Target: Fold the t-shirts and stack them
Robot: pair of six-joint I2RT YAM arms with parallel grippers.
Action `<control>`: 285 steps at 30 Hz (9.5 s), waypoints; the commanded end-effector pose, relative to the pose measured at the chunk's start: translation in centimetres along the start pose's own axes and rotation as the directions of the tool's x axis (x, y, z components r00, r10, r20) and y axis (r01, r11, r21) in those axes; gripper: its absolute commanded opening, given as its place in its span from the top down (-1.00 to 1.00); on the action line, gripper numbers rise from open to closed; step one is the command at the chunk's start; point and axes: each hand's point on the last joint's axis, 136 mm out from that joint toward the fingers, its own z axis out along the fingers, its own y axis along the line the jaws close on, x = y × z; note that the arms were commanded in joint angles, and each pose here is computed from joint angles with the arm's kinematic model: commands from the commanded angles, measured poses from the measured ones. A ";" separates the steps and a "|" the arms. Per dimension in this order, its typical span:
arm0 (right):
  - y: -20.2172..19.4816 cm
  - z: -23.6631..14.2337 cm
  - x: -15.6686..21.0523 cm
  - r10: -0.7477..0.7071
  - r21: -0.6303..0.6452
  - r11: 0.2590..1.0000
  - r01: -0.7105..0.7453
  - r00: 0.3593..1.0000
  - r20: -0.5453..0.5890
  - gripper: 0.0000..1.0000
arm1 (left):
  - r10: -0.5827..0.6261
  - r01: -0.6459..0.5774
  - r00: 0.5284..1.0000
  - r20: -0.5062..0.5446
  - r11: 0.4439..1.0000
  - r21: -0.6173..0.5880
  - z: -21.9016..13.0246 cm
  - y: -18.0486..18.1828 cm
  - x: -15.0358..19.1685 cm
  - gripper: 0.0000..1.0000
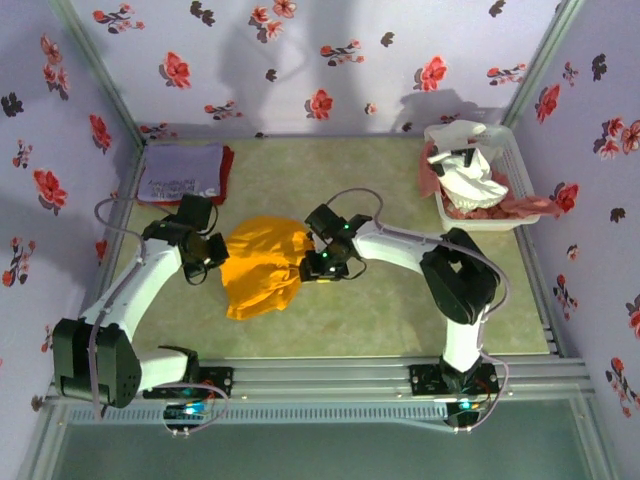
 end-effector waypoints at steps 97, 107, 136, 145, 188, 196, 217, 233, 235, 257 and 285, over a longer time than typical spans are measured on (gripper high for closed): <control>-17.9 -24.0 -0.1 0.133 0.415 0.858 -0.304 0.910 0.393 1.00 | -0.114 0.107 0.987 0.116 0.992 0.064 -7.4 4.1 -8.9 1.00; -19.9 -22.8 -6.5 0.157 0.399 0.876 -0.271 0.942 0.296 0.24 | -0.119 0.112 0.990 0.073 0.990 0.088 -6.4 4.0 -9.4 1.00; -18.3 -8.4 6.0 0.296 0.343 0.887 -0.309 0.951 0.093 0.00 | -0.121 0.110 0.989 0.085 0.986 0.127 -7.2 3.5 -10.1 1.00; -18.4 -6.9 3.2 0.261 0.333 0.899 -0.284 0.959 0.112 0.72 | -0.128 0.117 0.989 0.071 0.982 0.149 -6.7 3.2 -9.4 1.00; -4.7 -42.6 0.9 -0.196 0.354 0.923 -0.148 0.612 0.766 1.00 | -0.169 -0.100 0.860 0.481 0.869 0.485 -31.0 -5.2 -16.6 1.00; -11.0 -29.5 5.9 0.021 0.270 0.928 -0.255 0.763 0.646 1.00 | -0.164 0.060 0.954 0.251 0.924 0.377 -17.6 -0.8 -9.5 1.00; -16.0 -17.5 -5.0 0.125 0.375 0.905 -0.201 0.968 0.217 0.13 | -0.143 0.140 0.990 -0.009 0.951 0.275 -4.9 -0.2 -11.4 1.00; -19.0 -9.3 5.8 0.310 0.297 0.896 -0.330 0.944 0.111 0.14 | -0.139 0.143 0.990 -0.036 0.951 0.274 -2.0 -0.5 -11.2 1.00; -19.2 -8.3 5.7 0.315 0.290 0.898 -0.329 0.944 0.096 0.16 | -0.137 0.143 0.990 -0.042 0.951 0.273 -1.7 -0.5 -11.1 1.00; -19.4 -9.7 4.5 0.245 0.311 0.906 -0.287 0.955 0.168 1.00 | -0.124 0.134 0.991 -0.058 0.958 0.252 -1.3 -0.2 -10.5 1.00; -3.1 -49.8 4.8 -0.251 0.276 0.960 -0.043 0.299 0.921 1.00 | -0.202 -0.085 0.705 0.680 0.928 0.363 -35.3 -1.8 -13.0 1.00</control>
